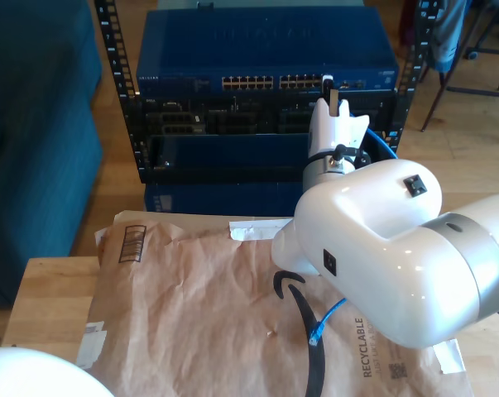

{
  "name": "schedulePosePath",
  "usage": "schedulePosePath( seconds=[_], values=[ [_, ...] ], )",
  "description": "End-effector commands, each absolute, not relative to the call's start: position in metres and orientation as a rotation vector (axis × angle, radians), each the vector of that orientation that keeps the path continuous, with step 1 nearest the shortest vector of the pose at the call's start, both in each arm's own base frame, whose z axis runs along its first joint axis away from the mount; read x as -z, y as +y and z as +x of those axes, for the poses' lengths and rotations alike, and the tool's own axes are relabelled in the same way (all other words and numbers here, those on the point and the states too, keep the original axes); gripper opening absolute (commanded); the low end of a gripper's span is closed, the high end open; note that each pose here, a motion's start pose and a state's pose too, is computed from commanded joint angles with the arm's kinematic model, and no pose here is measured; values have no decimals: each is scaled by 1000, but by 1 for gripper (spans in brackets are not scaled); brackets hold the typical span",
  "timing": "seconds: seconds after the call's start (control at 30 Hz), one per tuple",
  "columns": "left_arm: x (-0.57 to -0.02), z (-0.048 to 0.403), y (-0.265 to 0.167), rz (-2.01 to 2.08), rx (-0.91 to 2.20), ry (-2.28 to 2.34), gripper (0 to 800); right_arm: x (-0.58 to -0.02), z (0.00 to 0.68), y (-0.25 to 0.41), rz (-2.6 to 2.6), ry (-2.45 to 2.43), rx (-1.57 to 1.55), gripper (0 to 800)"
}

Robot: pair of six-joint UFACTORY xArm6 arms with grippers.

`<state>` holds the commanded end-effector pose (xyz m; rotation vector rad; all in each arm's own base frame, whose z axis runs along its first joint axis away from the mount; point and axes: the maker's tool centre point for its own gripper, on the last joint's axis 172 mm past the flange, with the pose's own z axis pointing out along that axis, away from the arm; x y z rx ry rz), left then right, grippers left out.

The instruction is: Grab the cable and plug it in

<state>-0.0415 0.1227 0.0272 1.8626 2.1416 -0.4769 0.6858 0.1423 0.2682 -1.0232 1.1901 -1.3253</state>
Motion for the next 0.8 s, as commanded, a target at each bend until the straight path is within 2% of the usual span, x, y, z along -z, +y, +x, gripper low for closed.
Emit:
schedulePosePath(
  seconds=[0.27,0.3,0.33,0.4,0.47,0.8],
  values=[
    [-27,-41,123,1863,477,2142,800,-268,689,144,-1018,1190,1322,11],
    [-27,-41,123,1863,477,2142,800,-267,688,144,-1022,1190,1321,78],
    [-27,-41,123,1864,477,2140,800,-267,687,145,-1027,1187,1324,194],
    [-27,-41,123,1863,477,2142,800,-265,685,147,-1032,1184,1326,279],
    [-27,-41,123,1863,477,2142,800,-267,686,146,-1030,1183,1329,316],
    [-27,-41,123,1863,477,2142,800,-266,676,137,-1036,1194,1343,348]
  ],
)
